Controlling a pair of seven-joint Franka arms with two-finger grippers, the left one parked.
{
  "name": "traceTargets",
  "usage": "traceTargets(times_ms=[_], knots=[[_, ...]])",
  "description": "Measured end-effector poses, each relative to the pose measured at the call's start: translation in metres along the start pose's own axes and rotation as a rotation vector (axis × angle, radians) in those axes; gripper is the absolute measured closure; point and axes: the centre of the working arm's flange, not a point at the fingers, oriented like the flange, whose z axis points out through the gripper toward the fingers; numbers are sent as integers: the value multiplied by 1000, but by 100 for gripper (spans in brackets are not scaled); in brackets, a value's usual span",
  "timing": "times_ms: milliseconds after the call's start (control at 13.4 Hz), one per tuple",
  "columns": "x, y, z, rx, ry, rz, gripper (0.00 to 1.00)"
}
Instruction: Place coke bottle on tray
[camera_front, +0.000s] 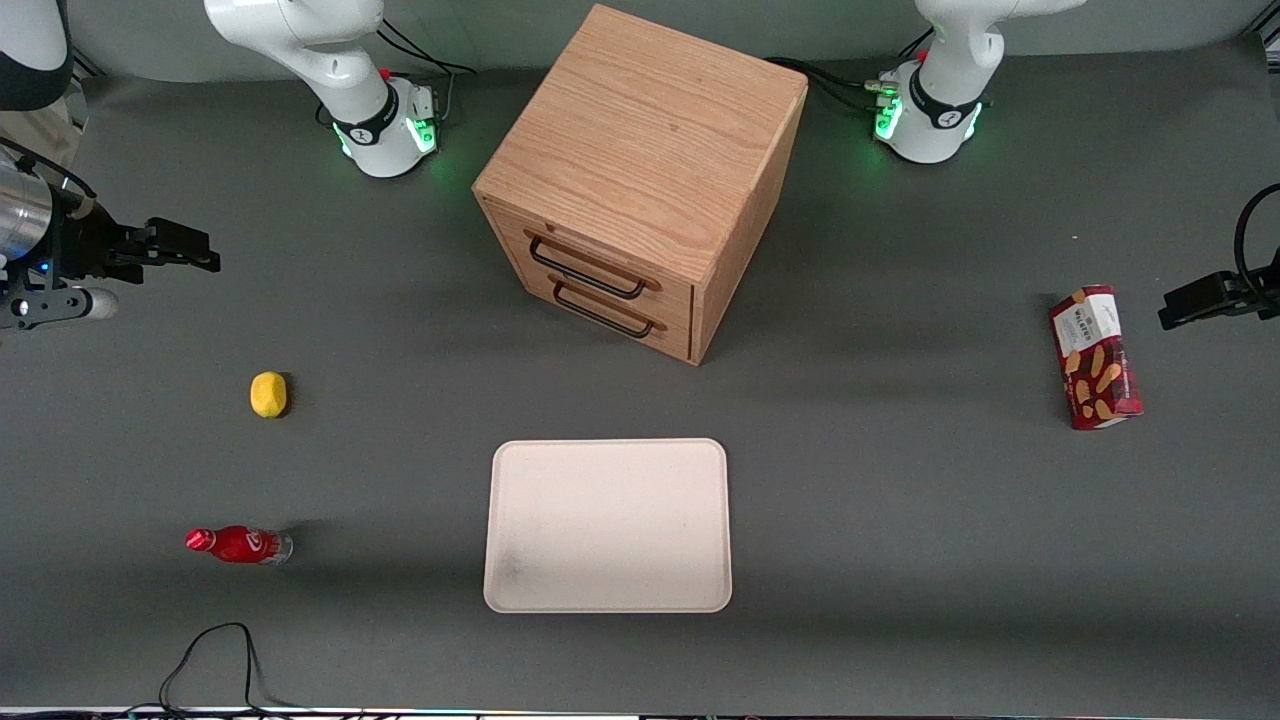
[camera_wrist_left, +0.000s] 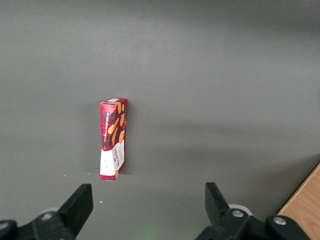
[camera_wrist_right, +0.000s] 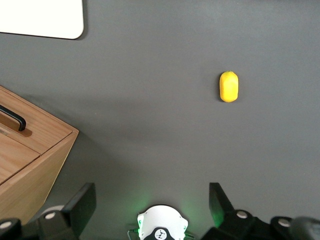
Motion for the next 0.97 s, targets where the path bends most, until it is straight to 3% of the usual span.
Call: traceTargets(times_ms=[973], knots=[[1, -1, 1, 0, -3, -10, 0]])
